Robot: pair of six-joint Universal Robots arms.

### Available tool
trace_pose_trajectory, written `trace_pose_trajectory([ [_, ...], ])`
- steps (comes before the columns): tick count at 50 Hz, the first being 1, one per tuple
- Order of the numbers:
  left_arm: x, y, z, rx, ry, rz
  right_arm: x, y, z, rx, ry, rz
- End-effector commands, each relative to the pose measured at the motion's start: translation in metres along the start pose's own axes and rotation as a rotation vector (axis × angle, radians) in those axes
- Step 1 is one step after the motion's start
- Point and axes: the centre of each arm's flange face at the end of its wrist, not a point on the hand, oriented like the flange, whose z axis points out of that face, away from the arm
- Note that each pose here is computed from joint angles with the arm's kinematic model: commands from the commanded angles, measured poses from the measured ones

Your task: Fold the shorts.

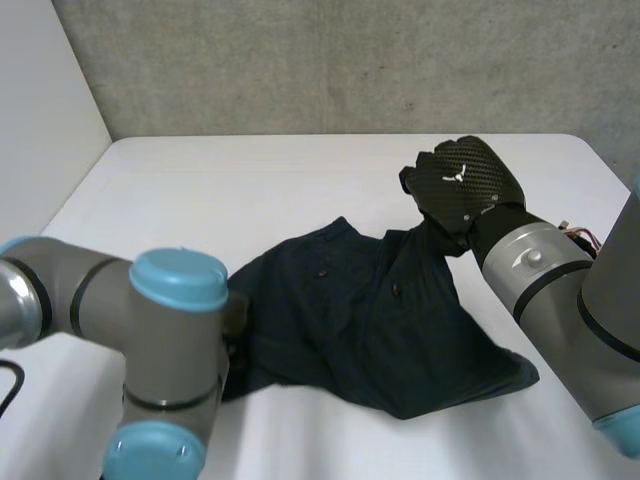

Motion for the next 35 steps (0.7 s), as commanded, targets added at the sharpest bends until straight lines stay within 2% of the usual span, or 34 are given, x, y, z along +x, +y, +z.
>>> trace_pose_trajectory([
  [1, -0.035, -0.077, 0.034, 0.315, -0.144, -0.001, -0.004, 0.007, -0.005, -0.045, -0.023, -0.002],
  [4, -0.057, -0.108, 0.049, 0.419, -0.226, 0.035, -0.005, 0.005, -0.005, -0.038, -0.012, 0.013],
  [7, -0.069, -0.14, 0.066, 0.542, -0.289, 0.129, -0.003, 0.003, -0.003, -0.032, 0.001, 0.058],
  [9, -0.065, -0.153, 0.083, 0.613, -0.288, 0.188, -0.003, 0.003, 0.0, -0.024, 0.014, 0.156],
  [12, -0.058, -0.158, 0.097, 0.666, -0.26, 0.204, -0.012, 0.016, 0.013, -0.045, 0.003, 0.304],
  [17, -0.045, -0.148, 0.124, 0.702, -0.205, 0.23, -0.029, 0.029, 0.031, -0.04, -0.017, 0.429],
  [23, -0.031, -0.122, 0.138, 0.648, -0.174, 0.244, -0.079, 0.041, 0.048, -0.07, -0.116, 0.424],
  [26, -0.028, -0.103, 0.137, 0.581, -0.156, 0.253, -0.086, 0.051, 0.055, -0.1, -0.107, 0.424],
  [30, -0.04, -0.104, 0.109, 0.528, -0.177, 0.21, -0.088, 0.058, 0.057, -0.127, -0.068, 0.416],
  [35, -0.06, -0.108, 0.048, 0.465, -0.168, 0.028, -0.083, 0.057, 0.057, -0.133, -0.019, 0.412],
])
